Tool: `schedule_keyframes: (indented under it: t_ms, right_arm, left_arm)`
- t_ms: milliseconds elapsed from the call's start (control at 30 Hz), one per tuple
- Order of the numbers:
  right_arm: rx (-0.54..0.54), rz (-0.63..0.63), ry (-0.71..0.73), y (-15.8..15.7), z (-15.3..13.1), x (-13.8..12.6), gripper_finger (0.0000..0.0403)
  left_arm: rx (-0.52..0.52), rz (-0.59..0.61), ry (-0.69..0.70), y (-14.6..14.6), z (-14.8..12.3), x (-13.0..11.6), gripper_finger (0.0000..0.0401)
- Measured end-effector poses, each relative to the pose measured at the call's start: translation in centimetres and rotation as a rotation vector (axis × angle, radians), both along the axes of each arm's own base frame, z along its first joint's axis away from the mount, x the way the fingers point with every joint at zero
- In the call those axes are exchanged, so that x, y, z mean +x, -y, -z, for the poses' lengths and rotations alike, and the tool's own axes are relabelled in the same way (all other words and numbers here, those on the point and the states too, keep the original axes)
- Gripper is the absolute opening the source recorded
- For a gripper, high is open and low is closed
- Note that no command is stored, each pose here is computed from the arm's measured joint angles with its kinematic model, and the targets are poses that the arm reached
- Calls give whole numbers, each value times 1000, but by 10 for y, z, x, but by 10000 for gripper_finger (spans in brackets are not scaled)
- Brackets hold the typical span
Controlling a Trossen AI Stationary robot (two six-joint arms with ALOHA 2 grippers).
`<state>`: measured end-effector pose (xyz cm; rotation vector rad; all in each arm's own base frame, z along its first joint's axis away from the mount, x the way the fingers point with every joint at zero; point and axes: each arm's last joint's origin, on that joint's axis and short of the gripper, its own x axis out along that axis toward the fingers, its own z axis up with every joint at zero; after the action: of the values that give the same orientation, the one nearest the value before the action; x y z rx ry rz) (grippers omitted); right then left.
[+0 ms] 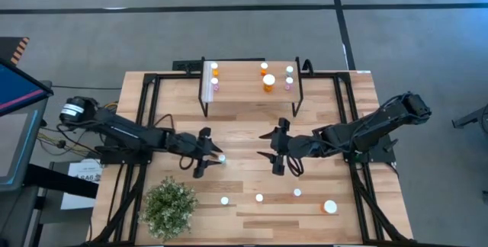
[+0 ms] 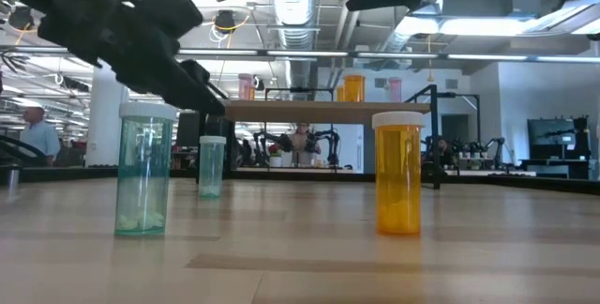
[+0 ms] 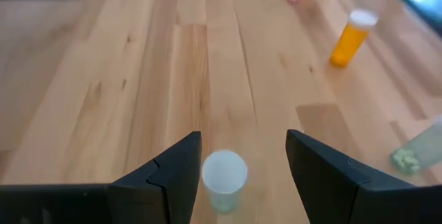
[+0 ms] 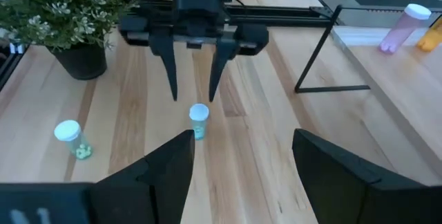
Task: Pick and place medicine bottles onto shelf by color
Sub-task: Put the blue pill bottle on the shelf
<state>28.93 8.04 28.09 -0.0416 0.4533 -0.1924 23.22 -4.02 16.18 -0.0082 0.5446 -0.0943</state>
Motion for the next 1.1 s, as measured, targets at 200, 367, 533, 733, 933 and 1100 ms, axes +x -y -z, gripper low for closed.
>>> schedule_keyframes:
  t_ms: [200,367,533,733,933,1100]
  right_arm:
    - [0,-6,-1,-2,0,-1,265]
    - [-1,-7,-5,-2,0,-1,265]
    - [-1,-6,-4,-2,0,-1,265]
    - [0,-6,-4,-2,0,-1,265]
    - [1,-6,-4,-2,0,-1,265]
    - [2,-6,-3,-2,0,-1,265]
  left_arm:
    - [2,-44,-123,-5,6,10,199]
    - [-6,-52,-152,-6,9,10,199]
    - [-6,-58,-191,-7,12,7,199]
    - [-25,-75,-215,-7,17,4,199]
    - [-48,-95,-216,-8,24,-2,199]
    - [-53,-97,-190,-8,24,-2,199]
